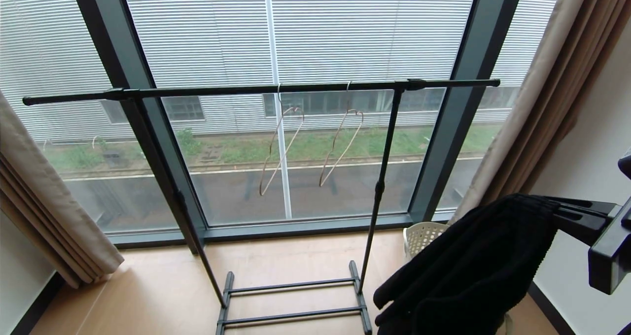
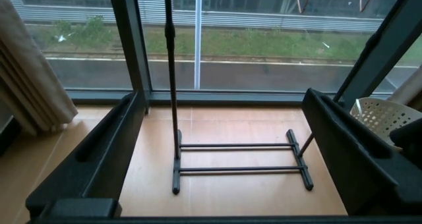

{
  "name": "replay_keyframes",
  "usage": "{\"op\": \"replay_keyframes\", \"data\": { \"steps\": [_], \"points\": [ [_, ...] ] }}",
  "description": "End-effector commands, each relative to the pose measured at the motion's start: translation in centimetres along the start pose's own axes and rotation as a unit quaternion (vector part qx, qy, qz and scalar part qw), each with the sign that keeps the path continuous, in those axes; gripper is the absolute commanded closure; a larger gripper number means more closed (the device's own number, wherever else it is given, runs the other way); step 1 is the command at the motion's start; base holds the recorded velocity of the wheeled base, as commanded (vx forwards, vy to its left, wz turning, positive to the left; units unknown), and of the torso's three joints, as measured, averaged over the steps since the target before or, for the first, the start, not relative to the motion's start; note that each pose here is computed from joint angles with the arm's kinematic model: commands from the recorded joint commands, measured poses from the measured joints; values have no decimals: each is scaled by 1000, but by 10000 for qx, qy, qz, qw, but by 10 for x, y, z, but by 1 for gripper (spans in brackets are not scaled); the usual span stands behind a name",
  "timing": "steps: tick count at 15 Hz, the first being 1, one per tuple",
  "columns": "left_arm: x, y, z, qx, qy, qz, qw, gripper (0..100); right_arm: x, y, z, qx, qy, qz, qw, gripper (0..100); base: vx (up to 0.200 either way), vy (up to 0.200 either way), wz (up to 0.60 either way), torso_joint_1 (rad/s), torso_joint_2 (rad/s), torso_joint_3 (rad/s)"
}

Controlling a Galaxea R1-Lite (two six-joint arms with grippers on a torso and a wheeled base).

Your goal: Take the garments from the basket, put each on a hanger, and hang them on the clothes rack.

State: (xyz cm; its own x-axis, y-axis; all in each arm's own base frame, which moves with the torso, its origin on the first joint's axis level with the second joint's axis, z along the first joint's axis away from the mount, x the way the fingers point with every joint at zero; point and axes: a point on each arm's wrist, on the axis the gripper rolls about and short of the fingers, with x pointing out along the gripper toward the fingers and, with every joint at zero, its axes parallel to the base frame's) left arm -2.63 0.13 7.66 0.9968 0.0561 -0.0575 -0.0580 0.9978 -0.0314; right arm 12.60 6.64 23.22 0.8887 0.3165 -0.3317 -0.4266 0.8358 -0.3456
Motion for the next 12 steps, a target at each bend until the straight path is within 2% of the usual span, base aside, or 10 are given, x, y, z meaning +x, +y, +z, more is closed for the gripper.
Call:
{"op": "replay_keyframes", "data": {
  "steps": [1,4,7,12],
  "points": [
    [0,0,0,-3,3,3,10000,0,0,0,0,1,-1,-3,10000,100,0,0,0,0,0,0],
    [0,0,0,-3,3,3,10000,0,3,-2,1,25,7,-45,10000,100,0,0,0,0,0,0],
    [0,0,0,5,3,3,10000,0,2,-2,1,22,13,-59,10000,100,0,0,600,1,4,4],
    [0,0,0,-10,3,3,10000,0,3,-2,-1,20,44,-56,10000,100,0,0,0,0,0,0]
  ]
}}
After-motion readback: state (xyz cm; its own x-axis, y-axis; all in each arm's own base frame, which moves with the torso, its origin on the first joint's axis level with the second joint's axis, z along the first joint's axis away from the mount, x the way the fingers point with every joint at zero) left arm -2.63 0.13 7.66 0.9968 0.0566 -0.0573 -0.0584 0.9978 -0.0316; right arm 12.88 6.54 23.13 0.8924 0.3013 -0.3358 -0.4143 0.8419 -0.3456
